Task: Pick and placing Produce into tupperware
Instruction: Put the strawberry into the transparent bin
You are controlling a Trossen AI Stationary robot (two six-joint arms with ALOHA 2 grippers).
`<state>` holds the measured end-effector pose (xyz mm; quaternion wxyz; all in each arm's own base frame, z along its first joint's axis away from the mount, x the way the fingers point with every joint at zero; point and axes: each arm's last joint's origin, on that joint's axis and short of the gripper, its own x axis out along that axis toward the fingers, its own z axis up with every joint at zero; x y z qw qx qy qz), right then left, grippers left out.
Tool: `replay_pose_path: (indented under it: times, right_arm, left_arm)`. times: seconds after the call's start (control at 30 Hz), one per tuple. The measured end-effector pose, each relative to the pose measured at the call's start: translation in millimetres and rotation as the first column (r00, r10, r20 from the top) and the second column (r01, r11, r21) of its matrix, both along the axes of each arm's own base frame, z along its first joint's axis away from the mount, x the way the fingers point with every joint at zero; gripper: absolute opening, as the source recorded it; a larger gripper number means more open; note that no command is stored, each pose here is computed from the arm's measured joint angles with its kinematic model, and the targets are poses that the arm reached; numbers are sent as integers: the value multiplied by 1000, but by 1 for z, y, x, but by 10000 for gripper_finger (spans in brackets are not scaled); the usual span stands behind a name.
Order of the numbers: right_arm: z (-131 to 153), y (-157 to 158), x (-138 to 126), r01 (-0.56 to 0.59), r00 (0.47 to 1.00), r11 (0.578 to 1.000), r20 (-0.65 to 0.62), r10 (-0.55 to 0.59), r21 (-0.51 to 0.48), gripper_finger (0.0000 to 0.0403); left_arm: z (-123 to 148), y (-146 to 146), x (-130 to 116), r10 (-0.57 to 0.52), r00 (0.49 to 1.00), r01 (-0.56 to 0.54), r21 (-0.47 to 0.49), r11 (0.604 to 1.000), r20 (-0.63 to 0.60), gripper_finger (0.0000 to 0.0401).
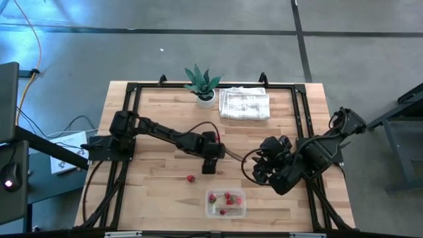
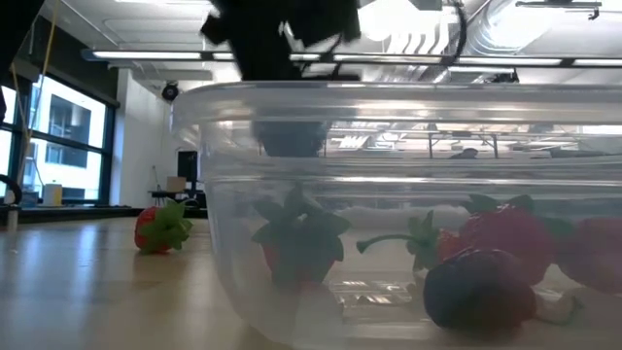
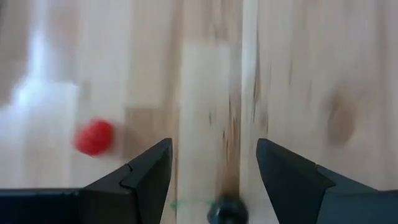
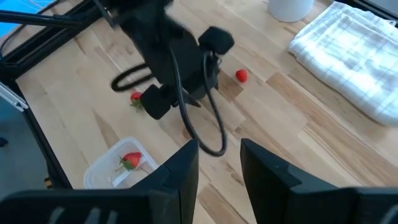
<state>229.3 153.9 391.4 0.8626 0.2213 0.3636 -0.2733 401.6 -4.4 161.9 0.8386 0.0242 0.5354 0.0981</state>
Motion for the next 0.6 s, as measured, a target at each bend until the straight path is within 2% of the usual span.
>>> replay_pose_path:
  times: [0.13,0.27,0.4,0.5,0.6]
  right_arm:
    - [0,0,-1,0,1000,1000,-7,0,-5,110]
    - [-1,-1,-1,0,1000,1000,-16,0,-12,110]
    - [-1,-2,-2,-3,1000,1000,-29,2,-23,110]
    - [-1,-2,-2,-14,999,999,-35,13,-32,110]
    - [-1,-2,-2,-21,999,999,-37,20,-37,110]
  left_arm:
    - [25,0,4,74,997,-74,-34,997,7,223]
    - [50,3,4,191,981,-194,-79,978,-45,223]
    - [53,10,-1,277,956,-286,-101,953,-100,223]
    - [51,20,-8,371,914,-392,-117,913,-167,220]
    - [43,29,-12,470,860,-502,-166,849,-198,210]
